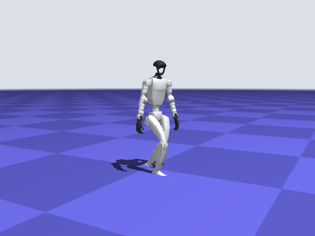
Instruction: Walk
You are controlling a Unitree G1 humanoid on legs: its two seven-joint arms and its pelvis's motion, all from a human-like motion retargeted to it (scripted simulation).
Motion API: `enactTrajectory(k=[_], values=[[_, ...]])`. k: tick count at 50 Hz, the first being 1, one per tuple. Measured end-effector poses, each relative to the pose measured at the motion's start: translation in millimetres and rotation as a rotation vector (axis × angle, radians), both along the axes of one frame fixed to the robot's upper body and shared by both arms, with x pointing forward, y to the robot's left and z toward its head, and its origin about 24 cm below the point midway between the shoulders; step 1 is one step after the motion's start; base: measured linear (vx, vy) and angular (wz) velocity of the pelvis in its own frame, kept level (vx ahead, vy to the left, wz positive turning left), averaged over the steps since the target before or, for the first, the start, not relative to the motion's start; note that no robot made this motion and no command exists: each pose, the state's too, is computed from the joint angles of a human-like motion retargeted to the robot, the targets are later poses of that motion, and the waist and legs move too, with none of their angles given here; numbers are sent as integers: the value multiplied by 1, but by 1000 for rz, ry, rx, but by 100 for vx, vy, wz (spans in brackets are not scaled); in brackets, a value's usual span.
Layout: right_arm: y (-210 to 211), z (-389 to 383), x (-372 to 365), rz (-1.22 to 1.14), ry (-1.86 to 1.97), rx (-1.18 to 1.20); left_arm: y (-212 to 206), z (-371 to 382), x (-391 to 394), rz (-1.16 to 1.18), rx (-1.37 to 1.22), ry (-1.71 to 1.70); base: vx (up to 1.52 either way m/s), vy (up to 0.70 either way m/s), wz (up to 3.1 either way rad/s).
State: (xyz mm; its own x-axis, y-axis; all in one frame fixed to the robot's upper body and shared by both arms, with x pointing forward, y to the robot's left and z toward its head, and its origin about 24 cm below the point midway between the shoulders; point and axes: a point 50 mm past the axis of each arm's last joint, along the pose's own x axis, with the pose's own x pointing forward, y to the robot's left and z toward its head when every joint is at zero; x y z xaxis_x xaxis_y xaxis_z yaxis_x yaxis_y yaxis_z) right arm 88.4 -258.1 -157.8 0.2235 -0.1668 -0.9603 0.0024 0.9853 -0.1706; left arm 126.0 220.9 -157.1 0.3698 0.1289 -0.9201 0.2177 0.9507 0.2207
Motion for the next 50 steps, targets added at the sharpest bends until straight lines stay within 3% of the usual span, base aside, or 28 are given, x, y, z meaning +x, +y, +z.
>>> enactTrajectory(k=[22, 38, 50], values=[[4, 19, 63, 122, -228, -51, 3, 6, 14, -28, -10, -26, 29, -6, -17], [15, 6, 36, 201, -108, -3, -4, -5, -15, -55, -21, 80, 26, 4, -7], [22, 4, 35, 233, -108, 13, 0, 2, 6, -69, -5, 20, 10, 5, 3]])
